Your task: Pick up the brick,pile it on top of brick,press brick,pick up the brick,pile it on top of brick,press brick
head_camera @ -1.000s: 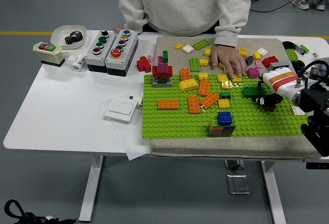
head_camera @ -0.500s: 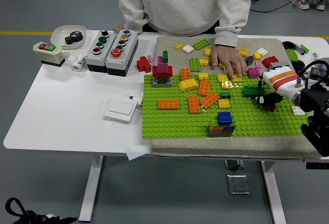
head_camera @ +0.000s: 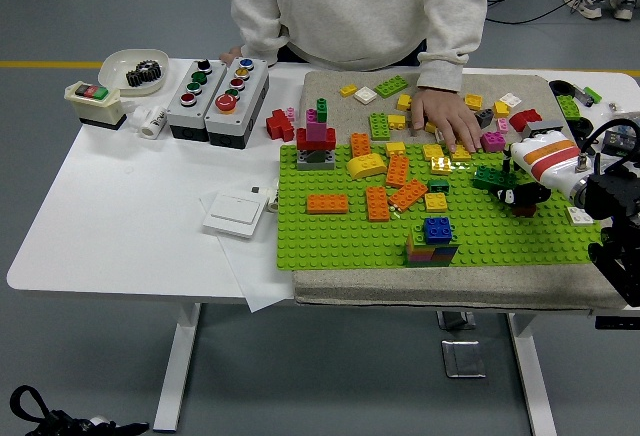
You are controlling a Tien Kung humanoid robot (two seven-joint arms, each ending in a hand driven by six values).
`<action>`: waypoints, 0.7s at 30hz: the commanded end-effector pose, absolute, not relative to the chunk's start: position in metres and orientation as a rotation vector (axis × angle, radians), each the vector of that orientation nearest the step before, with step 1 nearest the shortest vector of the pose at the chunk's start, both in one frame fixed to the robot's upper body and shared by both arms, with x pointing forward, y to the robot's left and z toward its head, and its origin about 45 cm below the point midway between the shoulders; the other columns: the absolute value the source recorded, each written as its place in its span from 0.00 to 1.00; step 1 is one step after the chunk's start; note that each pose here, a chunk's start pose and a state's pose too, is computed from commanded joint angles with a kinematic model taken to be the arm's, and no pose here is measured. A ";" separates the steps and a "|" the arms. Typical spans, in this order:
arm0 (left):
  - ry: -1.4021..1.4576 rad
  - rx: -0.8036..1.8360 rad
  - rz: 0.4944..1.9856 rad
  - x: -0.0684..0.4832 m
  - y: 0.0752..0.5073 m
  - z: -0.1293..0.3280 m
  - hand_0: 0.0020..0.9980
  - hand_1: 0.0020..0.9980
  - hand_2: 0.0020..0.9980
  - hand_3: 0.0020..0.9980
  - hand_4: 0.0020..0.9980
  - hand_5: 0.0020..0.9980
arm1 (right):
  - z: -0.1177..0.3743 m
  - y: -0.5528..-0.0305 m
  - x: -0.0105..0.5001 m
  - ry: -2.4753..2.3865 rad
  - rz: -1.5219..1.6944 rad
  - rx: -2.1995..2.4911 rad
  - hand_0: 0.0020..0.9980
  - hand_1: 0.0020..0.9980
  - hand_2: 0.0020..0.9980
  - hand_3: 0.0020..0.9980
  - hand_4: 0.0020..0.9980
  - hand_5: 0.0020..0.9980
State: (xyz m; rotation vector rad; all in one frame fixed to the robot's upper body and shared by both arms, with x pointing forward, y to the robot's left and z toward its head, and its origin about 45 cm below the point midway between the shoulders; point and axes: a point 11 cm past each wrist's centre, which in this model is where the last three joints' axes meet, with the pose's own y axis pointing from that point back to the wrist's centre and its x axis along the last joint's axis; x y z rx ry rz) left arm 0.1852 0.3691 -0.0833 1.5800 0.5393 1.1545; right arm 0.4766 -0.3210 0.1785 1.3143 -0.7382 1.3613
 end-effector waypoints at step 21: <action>0.545 1.578 1.156 0.184 0.369 -0.084 0.68 0.74 0.74 0.59 0.68 0.66 | 0.177 -0.322 0.473 -0.725 1.385 1.323 0.25 0.30 0.42 0.43 0.68 0.63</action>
